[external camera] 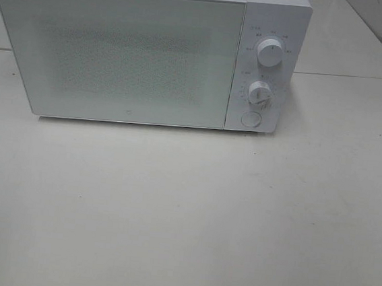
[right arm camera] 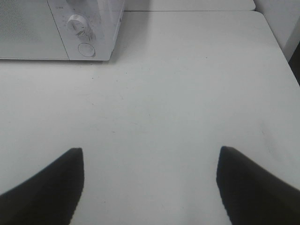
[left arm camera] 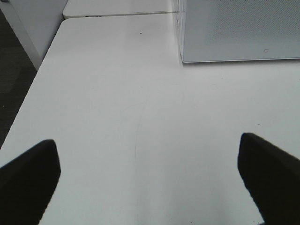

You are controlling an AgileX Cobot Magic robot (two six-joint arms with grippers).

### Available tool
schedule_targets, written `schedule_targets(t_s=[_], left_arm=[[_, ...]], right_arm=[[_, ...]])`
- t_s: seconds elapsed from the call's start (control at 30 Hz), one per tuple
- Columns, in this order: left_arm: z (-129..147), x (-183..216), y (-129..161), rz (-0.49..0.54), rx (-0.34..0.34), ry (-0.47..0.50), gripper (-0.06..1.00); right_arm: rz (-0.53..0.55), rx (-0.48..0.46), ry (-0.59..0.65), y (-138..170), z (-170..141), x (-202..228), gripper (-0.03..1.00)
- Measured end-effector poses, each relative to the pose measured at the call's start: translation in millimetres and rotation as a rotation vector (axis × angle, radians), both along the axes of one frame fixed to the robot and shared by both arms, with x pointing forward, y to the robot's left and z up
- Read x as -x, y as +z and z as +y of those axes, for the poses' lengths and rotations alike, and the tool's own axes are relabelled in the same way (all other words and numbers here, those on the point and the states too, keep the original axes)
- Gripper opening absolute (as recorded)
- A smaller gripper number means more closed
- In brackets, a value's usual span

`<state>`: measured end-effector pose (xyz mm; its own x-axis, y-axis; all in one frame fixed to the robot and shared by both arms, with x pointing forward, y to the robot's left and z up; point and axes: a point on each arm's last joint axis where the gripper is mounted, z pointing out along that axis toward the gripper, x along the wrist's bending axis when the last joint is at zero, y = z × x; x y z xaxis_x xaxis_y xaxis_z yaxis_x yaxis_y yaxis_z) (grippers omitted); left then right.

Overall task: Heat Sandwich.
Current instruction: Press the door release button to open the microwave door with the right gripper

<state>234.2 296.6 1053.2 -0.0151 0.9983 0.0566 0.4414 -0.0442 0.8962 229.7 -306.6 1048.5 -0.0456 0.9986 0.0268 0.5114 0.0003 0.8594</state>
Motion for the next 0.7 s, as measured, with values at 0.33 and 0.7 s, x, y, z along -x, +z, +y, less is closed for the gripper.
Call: schedule_targets(t_s=[0.33, 0.7], left_arm=[[0, 0, 0, 0.000, 0.000, 0.000, 0.97], [0, 0, 0, 0.000, 0.000, 0.000, 0.97]], right_arm=[[0.045, 0.008, 0.002, 4, 2, -12, 0.76], [-0.043, 0.003, 0.018, 21, 8, -47, 0.76]])
